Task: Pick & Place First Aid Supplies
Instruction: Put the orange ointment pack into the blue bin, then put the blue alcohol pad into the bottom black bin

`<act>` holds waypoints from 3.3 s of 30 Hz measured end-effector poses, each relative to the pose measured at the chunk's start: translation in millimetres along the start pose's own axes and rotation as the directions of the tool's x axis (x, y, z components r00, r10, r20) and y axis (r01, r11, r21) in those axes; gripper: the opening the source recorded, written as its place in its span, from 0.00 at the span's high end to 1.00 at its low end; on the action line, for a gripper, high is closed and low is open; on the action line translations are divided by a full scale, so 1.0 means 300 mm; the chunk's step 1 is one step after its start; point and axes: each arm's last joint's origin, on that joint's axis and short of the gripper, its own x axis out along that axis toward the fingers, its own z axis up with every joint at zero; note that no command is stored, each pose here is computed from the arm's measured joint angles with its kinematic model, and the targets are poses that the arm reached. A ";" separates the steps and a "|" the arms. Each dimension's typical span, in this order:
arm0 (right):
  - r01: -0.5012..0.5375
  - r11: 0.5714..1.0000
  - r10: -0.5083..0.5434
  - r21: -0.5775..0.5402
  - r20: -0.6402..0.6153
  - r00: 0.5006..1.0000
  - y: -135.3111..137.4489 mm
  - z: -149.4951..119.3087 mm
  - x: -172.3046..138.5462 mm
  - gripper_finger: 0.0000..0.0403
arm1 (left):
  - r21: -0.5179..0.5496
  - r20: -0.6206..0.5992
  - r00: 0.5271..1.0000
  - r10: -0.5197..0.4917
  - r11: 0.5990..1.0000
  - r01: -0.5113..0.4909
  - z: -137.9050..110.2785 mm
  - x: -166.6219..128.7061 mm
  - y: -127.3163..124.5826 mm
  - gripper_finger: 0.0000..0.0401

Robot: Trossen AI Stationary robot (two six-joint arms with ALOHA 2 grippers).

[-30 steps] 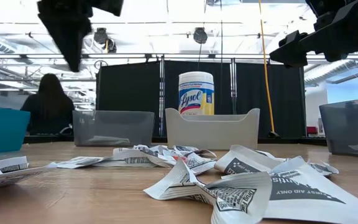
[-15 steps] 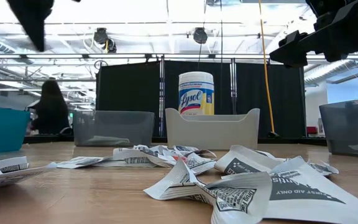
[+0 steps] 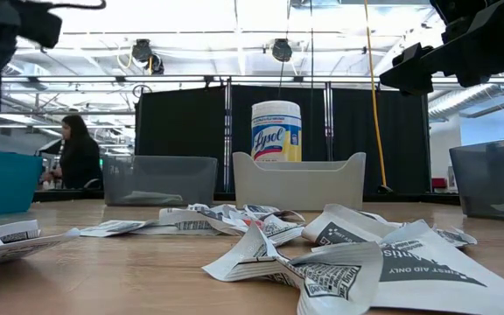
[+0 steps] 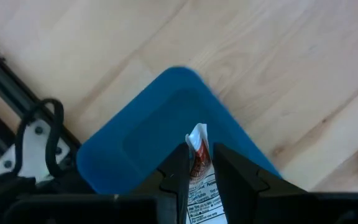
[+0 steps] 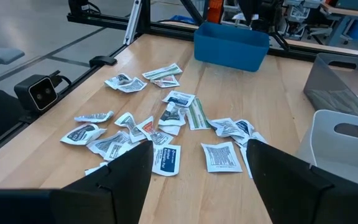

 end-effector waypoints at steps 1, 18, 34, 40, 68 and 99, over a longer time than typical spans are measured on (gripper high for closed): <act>0.000 1.000 0.000 0.000 0.000 1.000 0.000 0.000 0.000 0.37 | -0.010 0.001 1.000 -0.010 1.000 0.010 -0.008 0.012 0.010 0.82; 0.000 1.000 0.000 -0.002 0.000 1.000 0.000 0.000 0.000 0.37 | -0.046 0.022 0.998 -0.067 0.997 0.068 -0.037 0.090 0.056 0.82; 0.001 1.000 -0.001 -0.001 0.000 1.000 0.000 0.000 0.000 0.37 | -0.041 0.061 0.995 -0.075 0.996 0.077 -0.015 0.122 0.052 0.53; 0.001 1.000 -0.001 0.007 -0.001 1.000 0.000 0.000 0.000 0.37 | -0.042 0.021 0.997 -0.077 0.996 0.078 0.001 0.125 0.056 0.51; 0.021 0.999 -0.017 -0.039 0.094 0.995 -0.026 0.035 0.002 0.37 | 0.723 0.554 0.506 -0.661 0.683 0.100 0.218 -0.111 -0.156 0.71; -0.058 0.995 0.073 0.081 -0.187 0.980 -0.150 0.019 0.234 0.37 | 0.686 0.570 0.609 -0.552 0.728 0.019 0.358 0.029 -0.194 0.71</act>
